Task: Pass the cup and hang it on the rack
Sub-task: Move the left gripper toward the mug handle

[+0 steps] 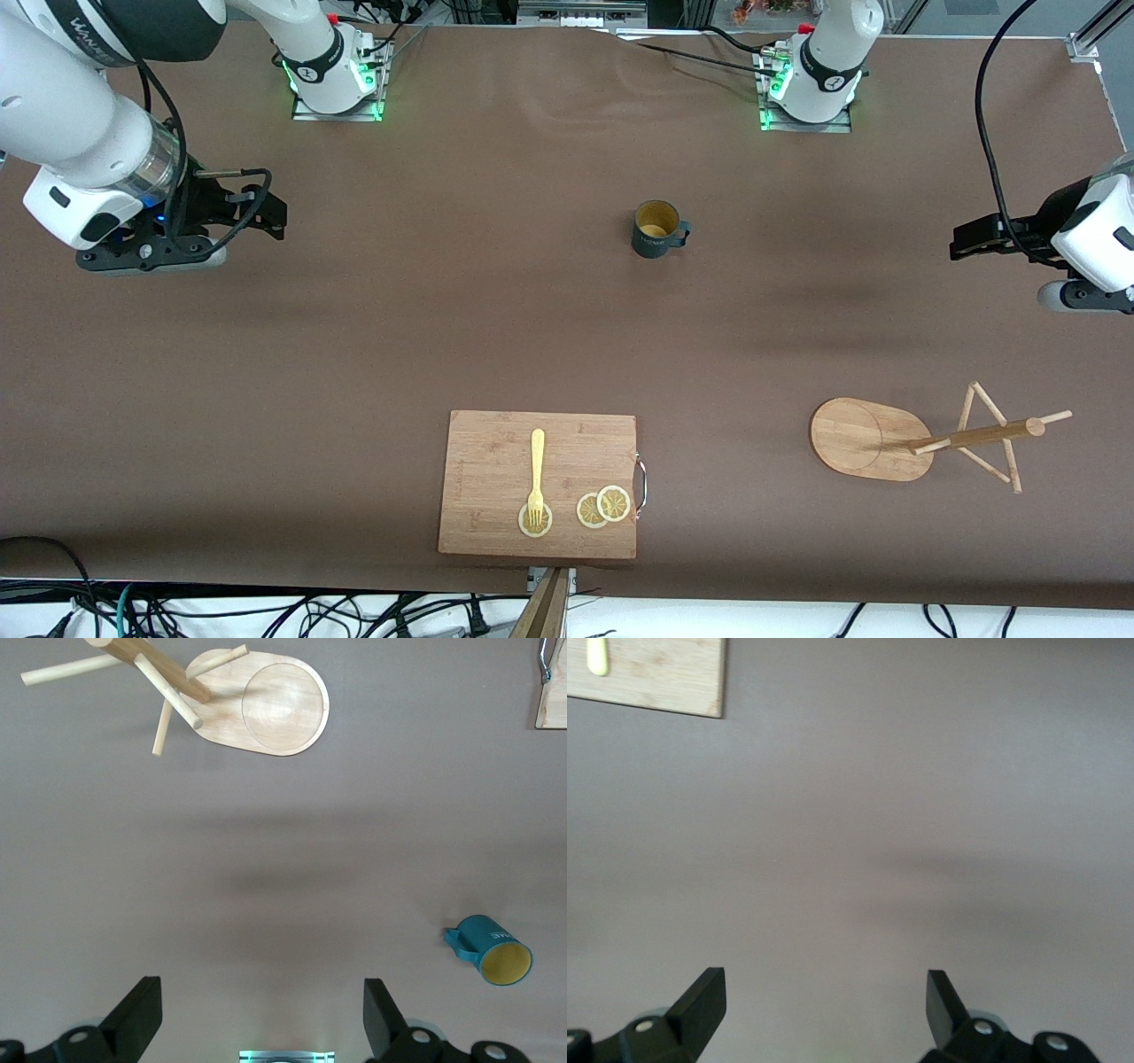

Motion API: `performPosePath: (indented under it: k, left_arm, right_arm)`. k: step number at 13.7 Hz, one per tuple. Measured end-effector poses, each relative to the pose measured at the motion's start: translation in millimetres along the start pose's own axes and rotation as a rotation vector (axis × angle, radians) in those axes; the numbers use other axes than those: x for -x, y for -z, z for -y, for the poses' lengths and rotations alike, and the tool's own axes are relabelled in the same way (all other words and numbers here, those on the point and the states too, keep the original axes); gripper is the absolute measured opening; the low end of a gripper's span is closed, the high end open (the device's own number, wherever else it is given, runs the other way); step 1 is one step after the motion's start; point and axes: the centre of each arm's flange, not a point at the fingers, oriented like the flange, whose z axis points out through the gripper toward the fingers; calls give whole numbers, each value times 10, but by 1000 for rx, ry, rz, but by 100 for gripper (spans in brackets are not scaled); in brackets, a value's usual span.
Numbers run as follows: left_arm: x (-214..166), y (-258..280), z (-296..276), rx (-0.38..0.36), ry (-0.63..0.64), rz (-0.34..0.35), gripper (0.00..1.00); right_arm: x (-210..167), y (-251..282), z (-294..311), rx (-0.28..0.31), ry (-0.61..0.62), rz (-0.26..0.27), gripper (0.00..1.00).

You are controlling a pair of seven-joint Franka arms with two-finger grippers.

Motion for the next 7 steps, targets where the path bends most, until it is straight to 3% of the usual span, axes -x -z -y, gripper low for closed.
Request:
performPosePath:
  k: [7]
  left_arm:
    - [-92,-139,-9,44,-2,26,100]
  right_arm:
    - [-16,100,-135,49,-19,-22,100]
